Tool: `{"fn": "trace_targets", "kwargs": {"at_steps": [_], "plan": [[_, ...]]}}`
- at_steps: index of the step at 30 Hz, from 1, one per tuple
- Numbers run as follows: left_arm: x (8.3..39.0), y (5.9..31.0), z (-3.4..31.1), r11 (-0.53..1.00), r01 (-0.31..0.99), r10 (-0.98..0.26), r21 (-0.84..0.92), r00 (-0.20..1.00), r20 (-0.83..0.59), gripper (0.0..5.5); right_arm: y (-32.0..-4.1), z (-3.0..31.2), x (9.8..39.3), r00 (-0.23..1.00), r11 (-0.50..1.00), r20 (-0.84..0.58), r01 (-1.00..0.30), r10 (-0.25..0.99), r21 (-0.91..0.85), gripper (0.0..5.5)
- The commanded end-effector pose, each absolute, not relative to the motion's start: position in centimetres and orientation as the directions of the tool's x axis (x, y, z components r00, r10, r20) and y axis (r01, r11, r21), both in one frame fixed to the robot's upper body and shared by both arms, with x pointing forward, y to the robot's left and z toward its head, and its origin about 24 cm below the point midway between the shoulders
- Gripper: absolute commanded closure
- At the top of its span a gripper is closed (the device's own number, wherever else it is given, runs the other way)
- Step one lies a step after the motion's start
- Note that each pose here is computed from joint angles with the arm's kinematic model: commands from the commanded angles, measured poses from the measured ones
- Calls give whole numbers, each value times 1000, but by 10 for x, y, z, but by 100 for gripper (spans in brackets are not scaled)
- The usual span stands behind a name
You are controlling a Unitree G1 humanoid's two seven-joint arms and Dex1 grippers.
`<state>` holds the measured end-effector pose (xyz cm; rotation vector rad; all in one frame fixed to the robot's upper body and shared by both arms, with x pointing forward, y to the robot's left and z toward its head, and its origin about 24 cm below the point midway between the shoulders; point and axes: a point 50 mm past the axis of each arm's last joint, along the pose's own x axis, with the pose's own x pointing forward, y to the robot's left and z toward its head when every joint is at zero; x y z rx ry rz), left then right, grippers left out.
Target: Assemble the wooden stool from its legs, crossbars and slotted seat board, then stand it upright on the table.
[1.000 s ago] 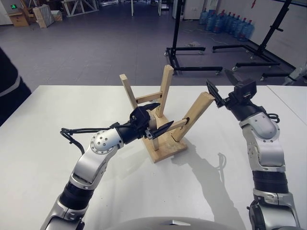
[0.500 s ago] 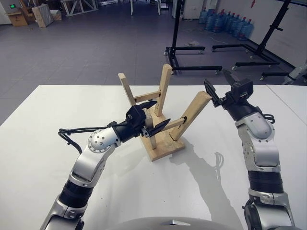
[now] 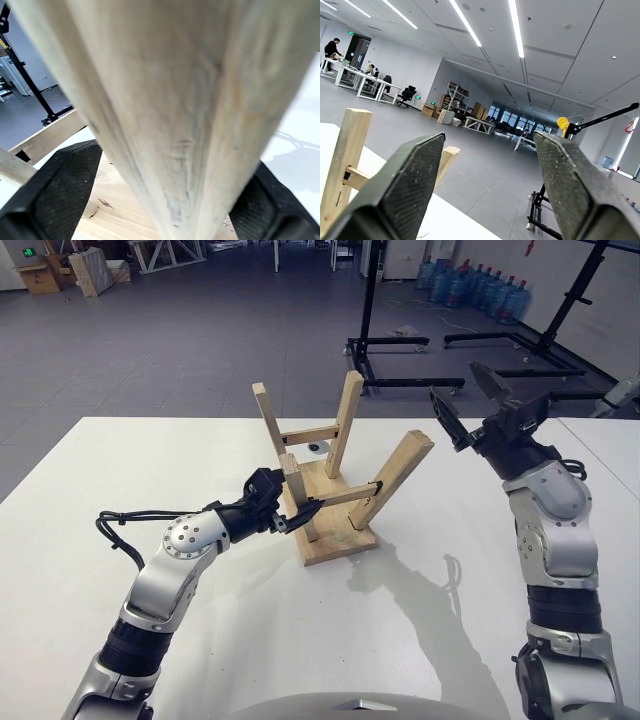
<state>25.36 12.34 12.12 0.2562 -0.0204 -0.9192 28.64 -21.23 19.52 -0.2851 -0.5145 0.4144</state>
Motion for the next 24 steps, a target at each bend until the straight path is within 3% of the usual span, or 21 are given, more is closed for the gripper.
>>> {"fn": "trace_targets", "kwargs": {"at_steps": [1, 8, 12, 17, 21, 24], "plan": [[257, 133, 122, 580, 777, -776, 245, 618, -125, 169, -212, 168, 299, 827, 886, 359, -316, 433, -341, 222], [263, 141, 123, 583, 773, -769, 250, 624, -137, 169, -199, 114, 319, 820, 841, 220, -469, 528, -271, 222], [269, 158, 112, 646, 744, -733, 170, 667, -133, 169, -169, 112, 297, 633, 666, 205, -712, 746, -224, 222], [271, 178, 91, 705, 700, -679, 113, 713, -173, 169, -149, 119, 267, 426, 447, 142, -871, 894, -203, 222], [274, 186, 83, 734, 672, -650, 99, 737, -185, 169, -129, 129, 245, 273, 288, 96, -933, 957, -214, 222], [275, 190, 78, 748, 656, -633, 96, 750, -192, 169, -120, 139, 239, 243, 262, 106, -937, 964, -232, 222]]}}
